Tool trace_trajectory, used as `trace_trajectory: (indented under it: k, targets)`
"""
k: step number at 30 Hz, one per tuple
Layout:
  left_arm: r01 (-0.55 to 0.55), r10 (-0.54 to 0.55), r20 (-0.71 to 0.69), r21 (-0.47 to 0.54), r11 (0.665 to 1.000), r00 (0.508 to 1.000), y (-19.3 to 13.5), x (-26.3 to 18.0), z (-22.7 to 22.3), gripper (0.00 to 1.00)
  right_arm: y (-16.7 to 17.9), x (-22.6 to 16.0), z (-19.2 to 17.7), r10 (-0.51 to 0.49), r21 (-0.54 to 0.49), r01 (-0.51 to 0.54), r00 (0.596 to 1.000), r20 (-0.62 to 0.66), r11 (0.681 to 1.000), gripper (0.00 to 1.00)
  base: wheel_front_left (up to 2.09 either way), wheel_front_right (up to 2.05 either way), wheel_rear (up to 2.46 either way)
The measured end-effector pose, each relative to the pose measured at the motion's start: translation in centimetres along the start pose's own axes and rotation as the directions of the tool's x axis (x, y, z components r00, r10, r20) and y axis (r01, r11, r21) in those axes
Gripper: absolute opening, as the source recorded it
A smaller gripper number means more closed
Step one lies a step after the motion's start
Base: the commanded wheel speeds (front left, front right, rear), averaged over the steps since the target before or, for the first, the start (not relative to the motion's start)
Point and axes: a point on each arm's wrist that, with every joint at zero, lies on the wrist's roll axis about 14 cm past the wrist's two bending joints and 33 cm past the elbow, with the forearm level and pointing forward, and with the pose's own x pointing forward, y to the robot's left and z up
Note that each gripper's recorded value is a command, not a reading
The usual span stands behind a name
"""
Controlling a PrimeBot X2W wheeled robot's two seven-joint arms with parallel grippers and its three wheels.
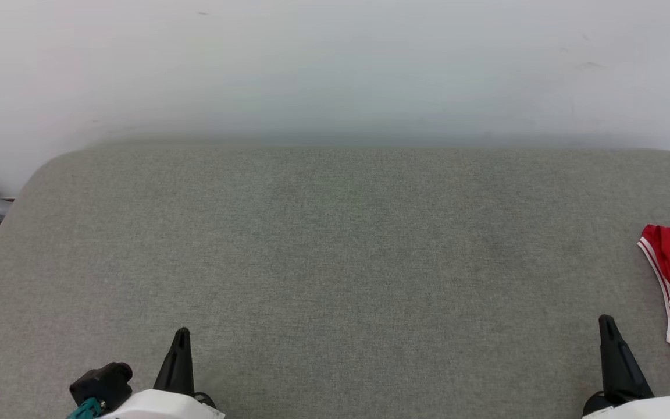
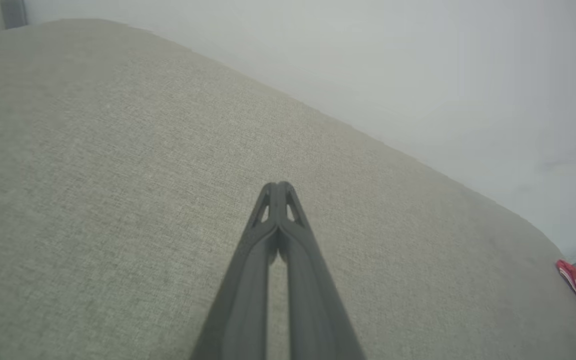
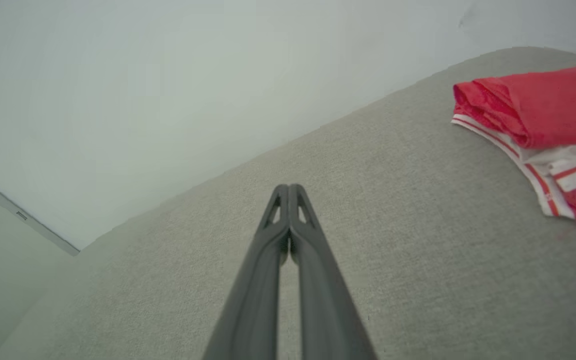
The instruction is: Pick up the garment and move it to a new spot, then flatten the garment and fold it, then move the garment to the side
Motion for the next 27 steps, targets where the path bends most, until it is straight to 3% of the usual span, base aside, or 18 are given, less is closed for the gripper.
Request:
trace_trajectory:
  k: [3,13,27]
  targets:
    - [-0.01,0.009,-0.012,-0.083,0.996,1.0,0.2,0.2,0.0,0.0,0.0,0.4,0.1,-0.007,0.079,0.007,1.0,-0.002,0.997,0.0,0.0,0.0,0.0]
    - [-0.018,0.013,-0.025,-0.22,0.975,1.0,0.3,0.8,0.2,0.0,-0.1,0.9,-0.1,-0.02,0.209,0.023,1.0,-0.014,0.978,0.0,0.0,0.0,0.0]
    - [-0.012,-0.001,-0.033,-0.403,0.915,0.999,0.1,1.6,0.6,0.0,0.0,1.5,-0.1,-0.026,0.383,0.035,0.999,-0.029,0.923,0.0,0.0,0.0,0.0]
